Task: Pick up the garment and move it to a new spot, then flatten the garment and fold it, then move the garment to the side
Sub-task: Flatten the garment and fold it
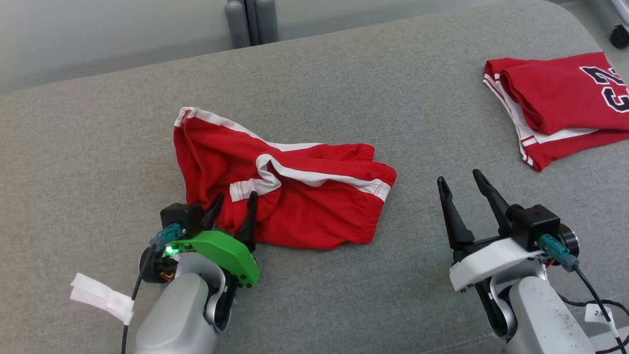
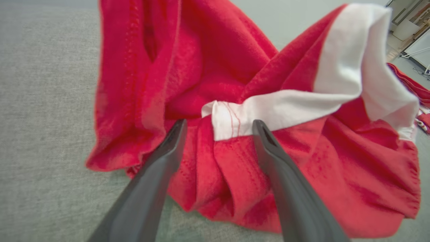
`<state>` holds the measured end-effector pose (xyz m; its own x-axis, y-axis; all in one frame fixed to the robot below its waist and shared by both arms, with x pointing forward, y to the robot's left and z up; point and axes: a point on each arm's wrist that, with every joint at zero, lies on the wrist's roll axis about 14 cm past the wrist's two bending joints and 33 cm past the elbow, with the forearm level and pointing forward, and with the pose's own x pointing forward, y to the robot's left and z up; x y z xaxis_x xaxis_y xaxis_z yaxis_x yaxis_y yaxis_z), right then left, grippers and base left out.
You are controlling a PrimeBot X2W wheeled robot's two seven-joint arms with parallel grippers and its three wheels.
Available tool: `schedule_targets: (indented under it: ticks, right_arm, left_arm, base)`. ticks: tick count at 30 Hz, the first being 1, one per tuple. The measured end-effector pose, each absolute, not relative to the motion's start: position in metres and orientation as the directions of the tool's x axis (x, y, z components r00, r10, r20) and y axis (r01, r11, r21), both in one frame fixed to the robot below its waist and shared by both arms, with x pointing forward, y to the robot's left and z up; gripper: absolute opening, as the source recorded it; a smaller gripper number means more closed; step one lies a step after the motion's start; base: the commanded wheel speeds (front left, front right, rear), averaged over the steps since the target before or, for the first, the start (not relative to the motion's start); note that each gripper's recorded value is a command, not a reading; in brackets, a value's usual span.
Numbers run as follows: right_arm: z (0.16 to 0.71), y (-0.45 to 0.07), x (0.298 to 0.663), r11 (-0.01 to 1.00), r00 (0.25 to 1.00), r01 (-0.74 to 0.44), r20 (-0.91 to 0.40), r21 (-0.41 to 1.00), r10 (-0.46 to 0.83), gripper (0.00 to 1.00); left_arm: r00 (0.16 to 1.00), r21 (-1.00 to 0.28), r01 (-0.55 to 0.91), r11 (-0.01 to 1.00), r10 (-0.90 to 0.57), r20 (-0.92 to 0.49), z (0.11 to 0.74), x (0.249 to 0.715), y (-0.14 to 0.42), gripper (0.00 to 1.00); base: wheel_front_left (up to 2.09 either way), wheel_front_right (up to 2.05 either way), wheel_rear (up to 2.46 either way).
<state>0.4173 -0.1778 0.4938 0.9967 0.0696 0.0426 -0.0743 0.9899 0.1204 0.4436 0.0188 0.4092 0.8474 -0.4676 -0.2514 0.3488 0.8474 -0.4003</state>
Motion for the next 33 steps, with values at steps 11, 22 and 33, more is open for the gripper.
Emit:
schedule_targets:
  ticks: [11,22,33]
  right_arm:
    - [0.490,-0.183,0.419,0.990,0.998,-0.058,0.034,0.126,0.054,1.00]
    - [0.494,-0.187,0.414,0.991,0.998,-0.043,0.045,0.125,0.038,1.00]
    - [0.487,-0.176,0.402,0.990,0.998,-0.066,0.023,0.122,0.064,1.00]
  left_arm:
    - [0.798,-0.388,0.421,0.820,-0.539,-0.271,0.403,0.440,0.000,0.00]
    - [0.863,-0.374,0.421,0.826,-0.492,-0.114,0.445,0.434,0.025,0.00]
    - [0.922,-0.375,0.243,0.894,-0.333,-0.196,0.419,0.373,0.087,0.00]
  base:
    - [0.00,0.00,0.00]
    - [0.00,0.00,0.00]
    - [0.00,0.00,0.00]
